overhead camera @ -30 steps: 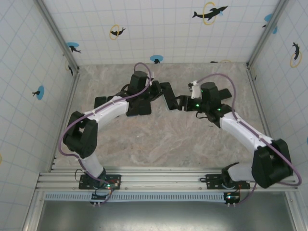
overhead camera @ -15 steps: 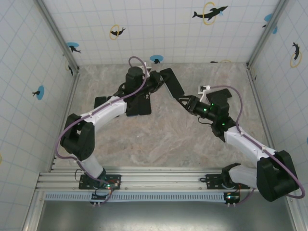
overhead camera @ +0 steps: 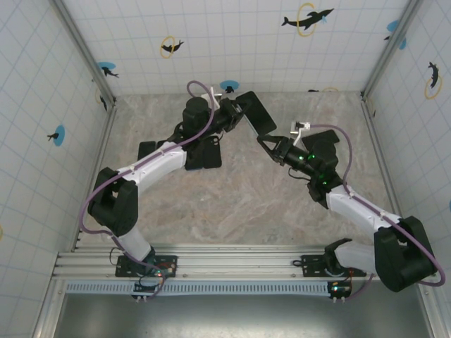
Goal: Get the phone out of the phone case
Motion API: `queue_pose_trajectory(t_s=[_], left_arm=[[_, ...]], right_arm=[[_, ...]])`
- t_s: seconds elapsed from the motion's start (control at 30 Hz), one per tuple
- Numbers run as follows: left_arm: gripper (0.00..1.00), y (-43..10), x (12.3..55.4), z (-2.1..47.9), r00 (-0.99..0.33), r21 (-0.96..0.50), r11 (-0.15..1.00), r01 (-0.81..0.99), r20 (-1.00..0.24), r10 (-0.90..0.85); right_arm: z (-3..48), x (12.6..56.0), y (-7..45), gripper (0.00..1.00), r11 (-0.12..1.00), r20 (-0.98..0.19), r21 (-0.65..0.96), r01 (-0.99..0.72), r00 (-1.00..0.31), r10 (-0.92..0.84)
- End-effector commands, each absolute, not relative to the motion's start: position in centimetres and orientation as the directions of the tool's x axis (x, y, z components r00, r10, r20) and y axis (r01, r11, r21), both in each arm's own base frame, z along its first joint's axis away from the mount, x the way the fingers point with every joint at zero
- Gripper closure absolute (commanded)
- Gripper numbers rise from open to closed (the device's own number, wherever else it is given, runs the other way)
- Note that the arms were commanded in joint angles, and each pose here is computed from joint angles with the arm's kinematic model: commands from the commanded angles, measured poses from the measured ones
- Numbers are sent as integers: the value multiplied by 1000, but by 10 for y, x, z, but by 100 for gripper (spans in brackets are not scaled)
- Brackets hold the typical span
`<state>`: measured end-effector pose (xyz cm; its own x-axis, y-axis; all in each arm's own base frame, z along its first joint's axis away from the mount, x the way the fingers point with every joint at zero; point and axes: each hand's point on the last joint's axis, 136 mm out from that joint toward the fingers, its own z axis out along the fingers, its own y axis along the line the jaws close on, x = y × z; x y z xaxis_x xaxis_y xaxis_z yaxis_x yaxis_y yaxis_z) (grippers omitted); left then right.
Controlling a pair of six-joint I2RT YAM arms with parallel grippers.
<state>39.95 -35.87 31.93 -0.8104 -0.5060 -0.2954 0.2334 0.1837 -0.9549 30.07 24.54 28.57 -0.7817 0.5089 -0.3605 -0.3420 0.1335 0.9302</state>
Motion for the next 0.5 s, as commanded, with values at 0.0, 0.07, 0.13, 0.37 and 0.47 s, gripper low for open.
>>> queue_pose_trajectory(t_s=[0.0, 0.07, 0.13, 0.37, 0.47], left_arm=[[96, -356, 389, 371, -784, -942, 84, 326, -319, -533], [96, -356, 388, 374, -786, -941, 73, 331, -318, -530], [97, -356, 385, 377, -789, -939, 67, 336, -320, -525], [99, -357, 379, 380, -797, -936, 61, 345, -327, -507], [99, -356, 377, 378, -796, -935, 67, 348, -332, -507]], right_arm=[[302, 299, 245, 82, 100, -395, 908, -407, -751, 528], [303, 301, 244, 84, 101, -395, 908, -407, -748, 533], [305, 303, 244, 84, 99, -393, 908, -407, -746, 538], [313, 305, 245, 84, 64, -378, 908, -414, -743, 552], [316, 304, 245, 83, 39, -364, 909, -414, -746, 557]])
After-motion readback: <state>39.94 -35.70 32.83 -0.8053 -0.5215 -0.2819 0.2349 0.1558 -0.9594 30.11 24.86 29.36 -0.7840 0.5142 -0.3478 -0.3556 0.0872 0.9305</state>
